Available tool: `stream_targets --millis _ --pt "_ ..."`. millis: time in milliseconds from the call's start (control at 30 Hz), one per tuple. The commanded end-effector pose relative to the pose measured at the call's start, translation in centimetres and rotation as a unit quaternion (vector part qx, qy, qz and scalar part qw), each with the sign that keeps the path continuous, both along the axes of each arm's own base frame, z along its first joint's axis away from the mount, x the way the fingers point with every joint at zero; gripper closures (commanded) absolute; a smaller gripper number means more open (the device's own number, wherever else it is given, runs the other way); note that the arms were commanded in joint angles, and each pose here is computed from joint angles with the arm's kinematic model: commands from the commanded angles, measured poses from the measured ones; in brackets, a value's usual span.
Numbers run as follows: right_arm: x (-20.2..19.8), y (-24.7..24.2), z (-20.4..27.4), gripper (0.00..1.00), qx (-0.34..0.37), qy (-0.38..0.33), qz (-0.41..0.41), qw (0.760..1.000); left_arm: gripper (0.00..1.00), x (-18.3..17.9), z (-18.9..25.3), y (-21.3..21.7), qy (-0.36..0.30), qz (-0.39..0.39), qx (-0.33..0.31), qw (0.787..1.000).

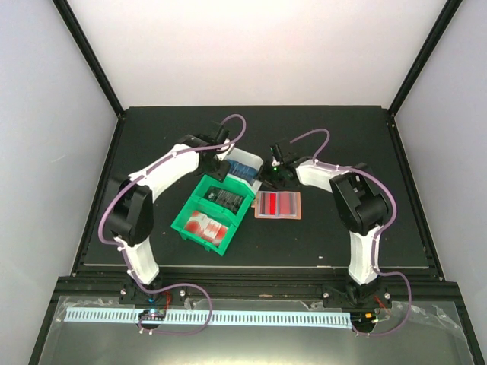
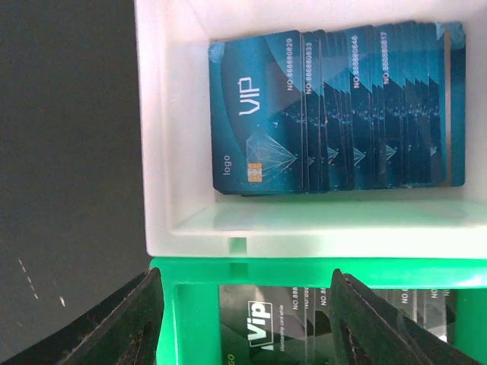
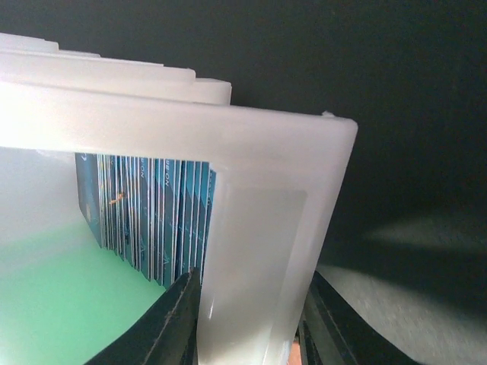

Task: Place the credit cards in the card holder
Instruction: Pick up the credit card from the storage box.

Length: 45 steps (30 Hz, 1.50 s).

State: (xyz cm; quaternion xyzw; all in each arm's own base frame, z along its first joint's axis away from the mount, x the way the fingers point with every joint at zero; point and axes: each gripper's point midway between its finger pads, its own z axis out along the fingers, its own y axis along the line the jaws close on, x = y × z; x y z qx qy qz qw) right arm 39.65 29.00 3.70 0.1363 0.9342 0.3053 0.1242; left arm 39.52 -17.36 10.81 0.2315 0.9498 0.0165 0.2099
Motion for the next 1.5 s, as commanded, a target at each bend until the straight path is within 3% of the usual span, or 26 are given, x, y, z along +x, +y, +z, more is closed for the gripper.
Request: stream_targets --millis 0,233,467,800,1267,1467 --pt "-1.9 -0.7 -1.1 0.67 -0.008 0.02 -0.005 1.0 0.39 -1.7 2.4 0.2 0.008 0.098 -0.054 0.994" --pt "-2.5 -0.1 0.1 0.59 -0.001 0.041 0.016 0.999 0.39 -4.5 5.0 -1.5 0.015 0.095 -0.073 0.993" --pt "-4.4 -0.4 -0.8 0.55 -0.004 0.03 0.078 0.996 0.43 -8.3 2.3 -3.7 0.078 0.082 -0.053 0.992" --pt "-4.2 -1.0 -1.4 0.58 -0.034 0.05 0.088 0.994 0.53 -8.4 -1.7 -3.4 0.086 0.089 -0.034 0.992" --pt "-4.4 -2.1 -2.7 0.59 -0.059 0.052 0.09 0.993 0.56 -6.2 -6.1 -1.3 0.071 0.054 0.063 0.994" --pt "-4.3 -2.3 -3.0 0.59 -0.064 0.053 0.09 0.992 0.57 -5.7 -6.8 -0.6 0.071 0.047 0.06 0.995"
